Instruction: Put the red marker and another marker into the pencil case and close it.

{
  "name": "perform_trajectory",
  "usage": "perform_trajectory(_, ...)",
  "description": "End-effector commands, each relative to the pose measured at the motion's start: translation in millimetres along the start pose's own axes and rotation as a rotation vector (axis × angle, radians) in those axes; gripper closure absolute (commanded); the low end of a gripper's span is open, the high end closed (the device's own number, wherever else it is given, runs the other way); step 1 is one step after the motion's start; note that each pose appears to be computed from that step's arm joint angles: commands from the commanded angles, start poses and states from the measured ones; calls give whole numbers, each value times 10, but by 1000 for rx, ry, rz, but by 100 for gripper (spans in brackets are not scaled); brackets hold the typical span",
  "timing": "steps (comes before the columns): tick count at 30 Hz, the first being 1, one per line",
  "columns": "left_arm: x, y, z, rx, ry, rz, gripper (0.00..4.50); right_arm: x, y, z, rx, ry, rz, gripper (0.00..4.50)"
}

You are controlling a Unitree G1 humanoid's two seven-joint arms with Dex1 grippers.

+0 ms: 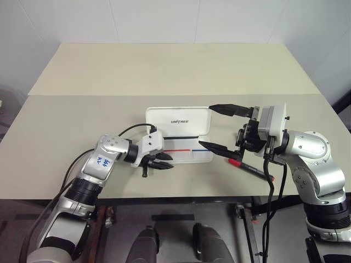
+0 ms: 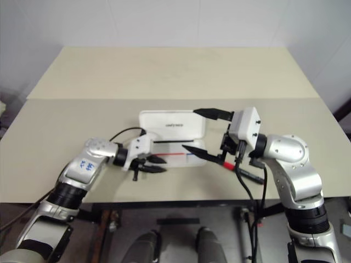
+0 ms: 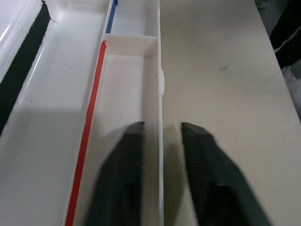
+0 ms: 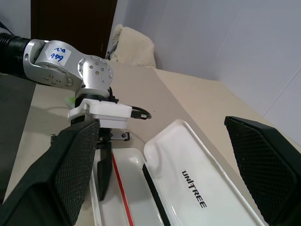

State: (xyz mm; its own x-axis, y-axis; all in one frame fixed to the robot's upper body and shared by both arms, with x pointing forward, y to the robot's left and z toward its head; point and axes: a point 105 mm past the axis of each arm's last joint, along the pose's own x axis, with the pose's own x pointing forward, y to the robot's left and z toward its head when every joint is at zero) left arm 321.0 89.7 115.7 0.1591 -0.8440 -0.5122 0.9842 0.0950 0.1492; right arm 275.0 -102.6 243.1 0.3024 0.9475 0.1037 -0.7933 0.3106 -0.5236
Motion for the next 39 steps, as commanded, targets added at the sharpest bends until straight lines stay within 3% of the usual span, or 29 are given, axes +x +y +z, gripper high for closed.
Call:
perform_trajectory(1,37,-71,91,31,-34,-18,208,22,24,77,-20,-27,4,0)
perform_trajectory(7,8,-36,185,64,-95,8,7,25,30,65,-12,-29,3,0)
perform_trajectory(10,-16,18,383,-2,-246,39,3,21,29,54,-8,-27,1,0)
perform_trajectory(14,-46,4,493,106,-305,36,3,7,27,31,2,-21,-5,0)
perform_trajectory(18,-58,-11,495,97,-344,30,3,-15,26,12,7,-11,-12,0)
perform_trajectory(26,-279,-185,682,181,-532,-54,3,-619,11,-459,150,291,-86,0)
perform_trajectory(32,-562,-236,635,208,-514,-74,3,-1024,91,-807,231,450,-105,0)
perform_trajectory(39,-959,-114,433,206,-412,32,3,-1163,188,-1055,327,473,-118,0)
